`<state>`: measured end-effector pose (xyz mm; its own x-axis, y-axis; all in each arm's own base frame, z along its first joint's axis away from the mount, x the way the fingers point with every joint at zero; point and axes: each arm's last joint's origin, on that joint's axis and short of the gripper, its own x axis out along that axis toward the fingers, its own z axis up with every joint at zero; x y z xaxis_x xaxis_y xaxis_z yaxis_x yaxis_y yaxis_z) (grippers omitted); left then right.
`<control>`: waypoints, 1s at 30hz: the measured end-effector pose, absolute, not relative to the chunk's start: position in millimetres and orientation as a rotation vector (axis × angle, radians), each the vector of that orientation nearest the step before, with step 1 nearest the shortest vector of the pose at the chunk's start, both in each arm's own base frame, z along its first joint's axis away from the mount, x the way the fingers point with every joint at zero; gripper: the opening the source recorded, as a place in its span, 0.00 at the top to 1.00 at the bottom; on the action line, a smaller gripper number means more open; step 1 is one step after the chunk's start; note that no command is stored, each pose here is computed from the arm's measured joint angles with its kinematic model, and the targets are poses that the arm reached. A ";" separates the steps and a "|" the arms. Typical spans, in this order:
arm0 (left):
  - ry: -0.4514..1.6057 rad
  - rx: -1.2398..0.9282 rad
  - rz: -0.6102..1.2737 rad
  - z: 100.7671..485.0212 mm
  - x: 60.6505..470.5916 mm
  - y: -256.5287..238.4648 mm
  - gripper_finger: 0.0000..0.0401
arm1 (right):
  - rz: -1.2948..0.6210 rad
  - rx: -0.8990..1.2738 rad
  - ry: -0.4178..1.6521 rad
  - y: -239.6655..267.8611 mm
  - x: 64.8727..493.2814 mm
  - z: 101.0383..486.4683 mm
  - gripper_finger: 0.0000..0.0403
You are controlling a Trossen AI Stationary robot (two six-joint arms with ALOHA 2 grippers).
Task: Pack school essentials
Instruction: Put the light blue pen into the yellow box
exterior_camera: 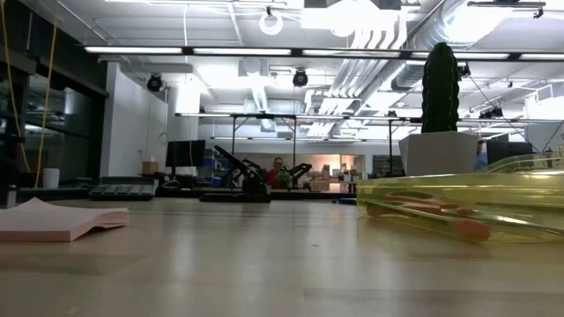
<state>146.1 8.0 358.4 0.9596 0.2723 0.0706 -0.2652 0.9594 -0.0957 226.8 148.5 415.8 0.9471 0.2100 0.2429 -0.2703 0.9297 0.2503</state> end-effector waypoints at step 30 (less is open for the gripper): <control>-0.121 -0.207 0.159 361.4 146.5 5.0 0.53 | 0.049 0.252 0.296 31.4 262.8 365.6 1.00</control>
<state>146.5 5.0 361.4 0.9802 0.1689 0.1033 -0.1440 0.9663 -0.2135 262.8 31.4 365.6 0.9557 0.0847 -0.2820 -0.0113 0.9675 0.2525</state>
